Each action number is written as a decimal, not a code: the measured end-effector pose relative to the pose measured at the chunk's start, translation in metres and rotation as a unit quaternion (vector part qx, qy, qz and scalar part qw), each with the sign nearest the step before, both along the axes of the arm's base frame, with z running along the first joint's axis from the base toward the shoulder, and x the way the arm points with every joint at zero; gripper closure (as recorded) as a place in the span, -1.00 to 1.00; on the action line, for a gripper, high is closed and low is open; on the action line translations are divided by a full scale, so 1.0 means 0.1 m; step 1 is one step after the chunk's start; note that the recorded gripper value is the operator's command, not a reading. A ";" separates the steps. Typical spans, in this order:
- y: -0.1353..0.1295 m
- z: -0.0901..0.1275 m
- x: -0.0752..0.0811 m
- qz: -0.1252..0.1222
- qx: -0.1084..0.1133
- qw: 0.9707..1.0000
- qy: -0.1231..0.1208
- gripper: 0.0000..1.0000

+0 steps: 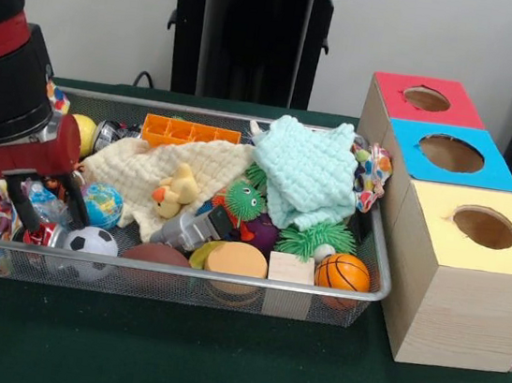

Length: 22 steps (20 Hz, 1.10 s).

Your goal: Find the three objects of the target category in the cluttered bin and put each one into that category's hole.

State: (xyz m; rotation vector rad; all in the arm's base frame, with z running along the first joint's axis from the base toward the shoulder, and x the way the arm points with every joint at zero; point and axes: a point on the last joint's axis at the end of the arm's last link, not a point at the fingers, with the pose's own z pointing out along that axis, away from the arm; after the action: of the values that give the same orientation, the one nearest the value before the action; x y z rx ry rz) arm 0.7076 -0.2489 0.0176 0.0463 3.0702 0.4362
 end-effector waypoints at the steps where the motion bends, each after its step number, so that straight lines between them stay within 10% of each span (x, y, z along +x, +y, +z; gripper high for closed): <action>1: -0.02 -0.02 -0.02 -0.002 0.001 1.000 0.001 -1.00; 22: -0.27 -0.08 -0.13 -0.017 -0.002 1.000 0.004 -1.00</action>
State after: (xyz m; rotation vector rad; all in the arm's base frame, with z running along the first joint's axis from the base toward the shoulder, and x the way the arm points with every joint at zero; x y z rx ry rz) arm 0.6950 -0.2763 0.0097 0.1009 3.0725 0.4306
